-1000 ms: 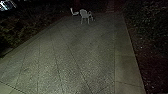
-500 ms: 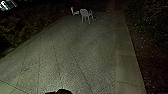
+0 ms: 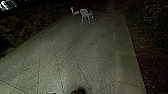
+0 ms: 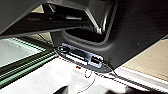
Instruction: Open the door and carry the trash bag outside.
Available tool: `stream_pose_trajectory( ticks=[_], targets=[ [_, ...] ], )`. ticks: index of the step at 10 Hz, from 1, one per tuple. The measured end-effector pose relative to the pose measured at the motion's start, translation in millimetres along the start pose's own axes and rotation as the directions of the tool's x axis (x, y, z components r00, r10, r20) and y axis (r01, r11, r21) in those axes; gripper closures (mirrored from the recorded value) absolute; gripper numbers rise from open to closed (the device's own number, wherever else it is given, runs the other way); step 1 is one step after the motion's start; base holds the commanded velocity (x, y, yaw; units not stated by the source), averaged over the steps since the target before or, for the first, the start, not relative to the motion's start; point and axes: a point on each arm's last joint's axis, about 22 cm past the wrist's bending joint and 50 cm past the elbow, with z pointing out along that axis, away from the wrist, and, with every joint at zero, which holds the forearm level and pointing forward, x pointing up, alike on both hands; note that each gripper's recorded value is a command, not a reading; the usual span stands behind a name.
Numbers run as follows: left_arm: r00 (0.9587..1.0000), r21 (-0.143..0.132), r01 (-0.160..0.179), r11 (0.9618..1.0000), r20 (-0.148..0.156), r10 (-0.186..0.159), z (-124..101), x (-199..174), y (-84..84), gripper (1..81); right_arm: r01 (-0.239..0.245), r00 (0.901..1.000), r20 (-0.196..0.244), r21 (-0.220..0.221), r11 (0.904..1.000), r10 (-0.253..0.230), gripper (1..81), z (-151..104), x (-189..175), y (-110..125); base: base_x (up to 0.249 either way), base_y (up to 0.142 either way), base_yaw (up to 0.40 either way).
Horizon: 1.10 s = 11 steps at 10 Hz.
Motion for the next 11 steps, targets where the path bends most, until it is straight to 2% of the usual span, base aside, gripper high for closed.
stream_pose_trajectory(
  ticks=[1, 3, 5, 6, 7, 8, 9, 11],
  targets=[
    [0.9999, -0.003, -0.002, 1.0000, 0.012, 0.002, 3.5, -10.2, 1.8, 1.0, 0.000, 1.0000, -0.002, -0.001, 1.0000, 0.000, 1.0, -0.2, 0.3, 0.2, 0.000, 0.000, 0.000],
    [0.9987, -0.029, 0.000, 0.9996, 0.051, 0.002, 12.6, -53.6, 13.2, 1.0, 0.018, 0.9997, -0.013, -0.009, 0.9998, -0.018, 1.0, -4.0, 6.6, 1.9, 0.000, 0.000, 0.000],
    [0.9967, -0.052, -0.005, 0.9986, 0.080, 0.009, 19.2, -106.6, 18.3, 1.0, 0.044, 0.9976, -0.051, -0.028, 0.9986, -0.046, 1.0, -10.9, 24.9, 6.7, 0.000, 0.000, 0.000],
    [0.9944, -0.067, -0.029, 0.9974, 0.100, 0.035, 27.5, -136.2, 28.2, 1.0, 0.047, 0.9955, -0.080, -0.039, 0.9981, -0.050, 1.0, -15.0, 36.2, 9.1, 0.000, 0.000, 0.000],
    [0.9912, -0.098, -0.063, 0.9932, 0.110, 0.073, 37.7, -160.7, 50.4, 1.0, 0.042, 0.9923, -0.114, -0.049, 0.9979, -0.047, 1.0, -19.2, 46.3, 10.8, 0.000, 0.000, 0.000],
    [0.9859, -0.144, -0.110, 0.9835, 0.110, 0.126, 48.9, -185.7, 83.8, 1.0, 0.031, 0.9876, -0.152, -0.056, 0.9980, -0.039, 1.0, -23.3, 53.7, 11.1, 0.000, 0.000, 0.000],
    [0.9784, -0.180, -0.156, 0.9713, 0.108, 0.177, 56.8, -209.7, 108.9, 1.0, 0.017, 0.9826, -0.184, -0.060, 0.9981, -0.028, 1.0, -26.6, 58.6, 10.3, 0.000, 0.000, 0.000],
    [0.9564, -0.224, -0.244, 0.9436, 0.106, 0.272, 66.2, -255.6, 135.1, 1.0, -0.002, 0.9687, -0.248, -0.069, 0.9976, -0.015, 1.0, -34.1, 71.5, 11.1, 0.000, 0.000, 0.000]
  ],
)
